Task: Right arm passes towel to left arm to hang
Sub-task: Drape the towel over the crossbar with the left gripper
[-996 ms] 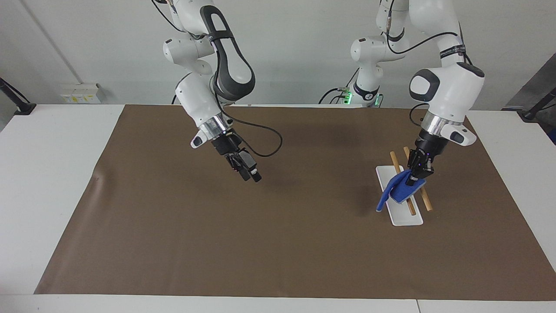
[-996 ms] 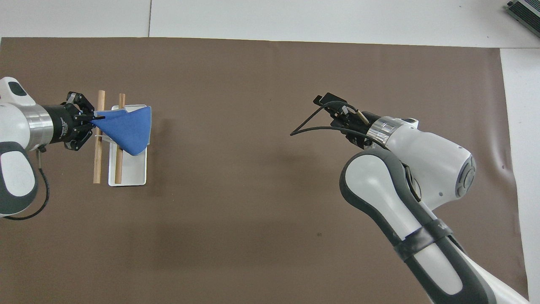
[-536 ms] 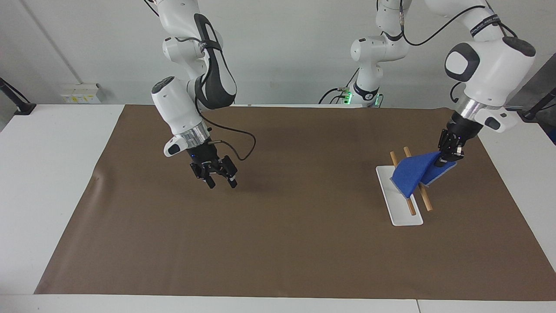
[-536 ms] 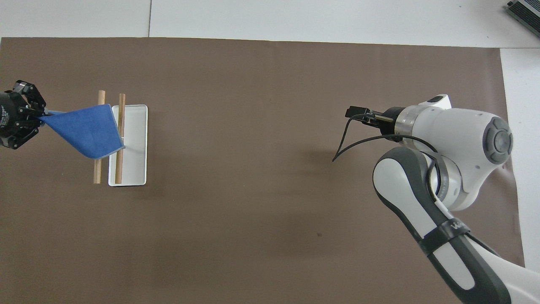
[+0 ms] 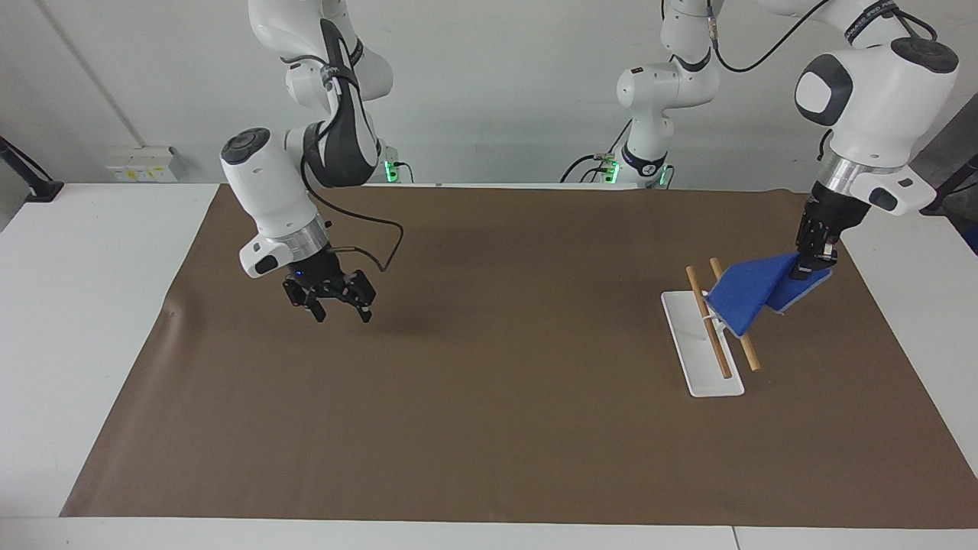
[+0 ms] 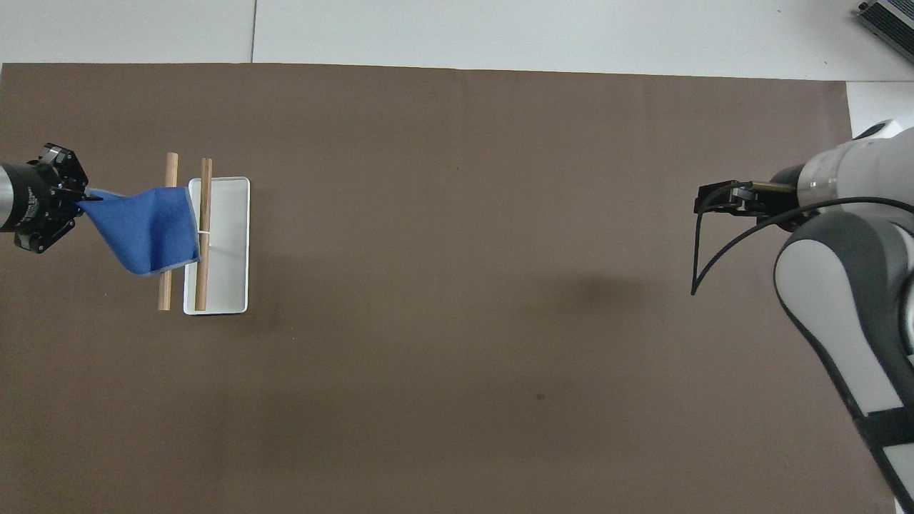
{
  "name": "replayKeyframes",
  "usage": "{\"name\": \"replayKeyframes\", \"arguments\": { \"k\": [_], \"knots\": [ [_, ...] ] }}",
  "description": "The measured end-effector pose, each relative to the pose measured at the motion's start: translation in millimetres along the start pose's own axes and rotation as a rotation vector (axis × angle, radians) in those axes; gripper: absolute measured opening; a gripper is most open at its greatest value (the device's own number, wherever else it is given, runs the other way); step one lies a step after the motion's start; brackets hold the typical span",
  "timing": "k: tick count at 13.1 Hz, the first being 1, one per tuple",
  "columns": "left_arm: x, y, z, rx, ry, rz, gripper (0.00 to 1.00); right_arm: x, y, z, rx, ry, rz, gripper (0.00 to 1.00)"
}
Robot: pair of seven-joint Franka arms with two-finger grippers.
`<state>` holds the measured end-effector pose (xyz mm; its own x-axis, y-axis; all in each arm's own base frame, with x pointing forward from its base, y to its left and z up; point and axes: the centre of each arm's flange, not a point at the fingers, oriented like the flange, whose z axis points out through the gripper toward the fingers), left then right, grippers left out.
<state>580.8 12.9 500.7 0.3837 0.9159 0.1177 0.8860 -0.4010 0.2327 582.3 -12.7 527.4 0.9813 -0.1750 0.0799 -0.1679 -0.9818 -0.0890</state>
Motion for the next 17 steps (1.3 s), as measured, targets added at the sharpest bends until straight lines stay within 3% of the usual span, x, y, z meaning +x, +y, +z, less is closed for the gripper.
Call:
{"name": "replayKeyframes", "arguments": {
  "k": [7,11,17],
  "knots": [
    [12,9,47,-0.095,0.042,-0.012,0.02,-37,43,-105,-0.055,-0.089,0.048,1.0],
    [6,27,28,-0.096,0.031,-0.04,0.02,-41,50,-107,-0.054,-0.095,0.06,1.0],
    [-55,67,-5,-0.048,-0.041,-0.055,0.02,-41,51,-106,-0.057,-0.097,0.063,1.0]
  ]
}}
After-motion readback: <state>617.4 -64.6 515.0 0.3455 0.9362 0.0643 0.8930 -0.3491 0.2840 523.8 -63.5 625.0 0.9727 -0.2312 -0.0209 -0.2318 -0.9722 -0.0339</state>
